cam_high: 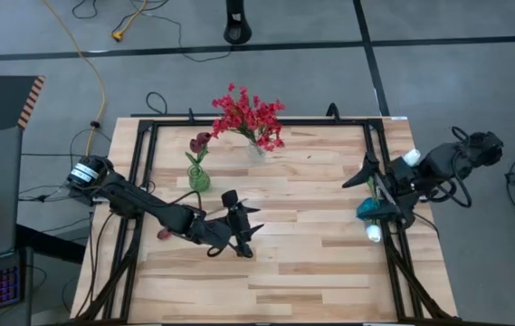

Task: Sort flowers into vase by color
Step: Move the blue vase to the top of the table

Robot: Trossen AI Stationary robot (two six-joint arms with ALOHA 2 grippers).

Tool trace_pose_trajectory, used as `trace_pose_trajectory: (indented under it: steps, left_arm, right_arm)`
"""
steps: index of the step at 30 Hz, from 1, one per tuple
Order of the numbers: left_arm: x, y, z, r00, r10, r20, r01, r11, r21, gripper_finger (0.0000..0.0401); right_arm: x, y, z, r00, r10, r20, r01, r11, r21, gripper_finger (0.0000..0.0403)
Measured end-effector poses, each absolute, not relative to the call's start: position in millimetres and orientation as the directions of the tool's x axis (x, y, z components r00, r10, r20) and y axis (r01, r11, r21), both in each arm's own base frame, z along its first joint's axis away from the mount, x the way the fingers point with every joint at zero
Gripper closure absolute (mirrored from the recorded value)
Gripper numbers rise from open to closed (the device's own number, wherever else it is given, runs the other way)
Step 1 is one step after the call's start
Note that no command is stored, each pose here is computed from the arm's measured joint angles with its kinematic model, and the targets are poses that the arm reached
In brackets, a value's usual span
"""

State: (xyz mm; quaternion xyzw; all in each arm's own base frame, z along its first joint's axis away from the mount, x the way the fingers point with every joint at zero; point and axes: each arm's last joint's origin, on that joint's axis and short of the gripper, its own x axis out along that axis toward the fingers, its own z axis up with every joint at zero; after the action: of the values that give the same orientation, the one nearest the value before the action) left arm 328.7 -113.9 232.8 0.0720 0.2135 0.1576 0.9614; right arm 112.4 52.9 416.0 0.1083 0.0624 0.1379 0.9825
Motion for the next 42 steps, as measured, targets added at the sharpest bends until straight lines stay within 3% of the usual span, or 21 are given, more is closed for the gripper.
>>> trace_pose_trajectory:
  steps: [5,11,20,30,42]
  left_arm:
    - [328.6,-113.9,232.8,0.859,0.334,-0.388,-0.273,0.940,0.205,0.0208]
    - [328.6,-113.8,232.8,0.859,0.335,-0.388,-0.274,0.940,0.203,0.0208]
    - [328.5,-113.8,232.6,0.858,0.335,-0.389,-0.279,0.940,0.195,0.0208]
    - [327.9,-113.5,231.4,0.853,0.337,-0.399,-0.276,0.939,0.204,0.0208]
    - [328.0,-114.2,231.1,0.857,0.314,-0.409,-0.254,0.947,0.195,0.0208]
  right_arm:
    - [104.6,48.3,421.6,0.932,0.257,-0.254,-0.155,0.919,0.362,0.0018]
    - [96.4,44.1,426.0,0.866,0.224,-0.448,0.077,0.825,0.560,0.0029]
    - [82.9,39.5,437.2,0.776,0.263,-0.573,0.297,0.649,0.700,0.0031]
    - [65.5,30.4,416.7,0.559,0.152,-0.815,0.658,0.518,0.547,0.0031]
    - [89.4,43.6,401.9,0.465,0.125,-0.877,0.688,0.573,0.446,0.0031]
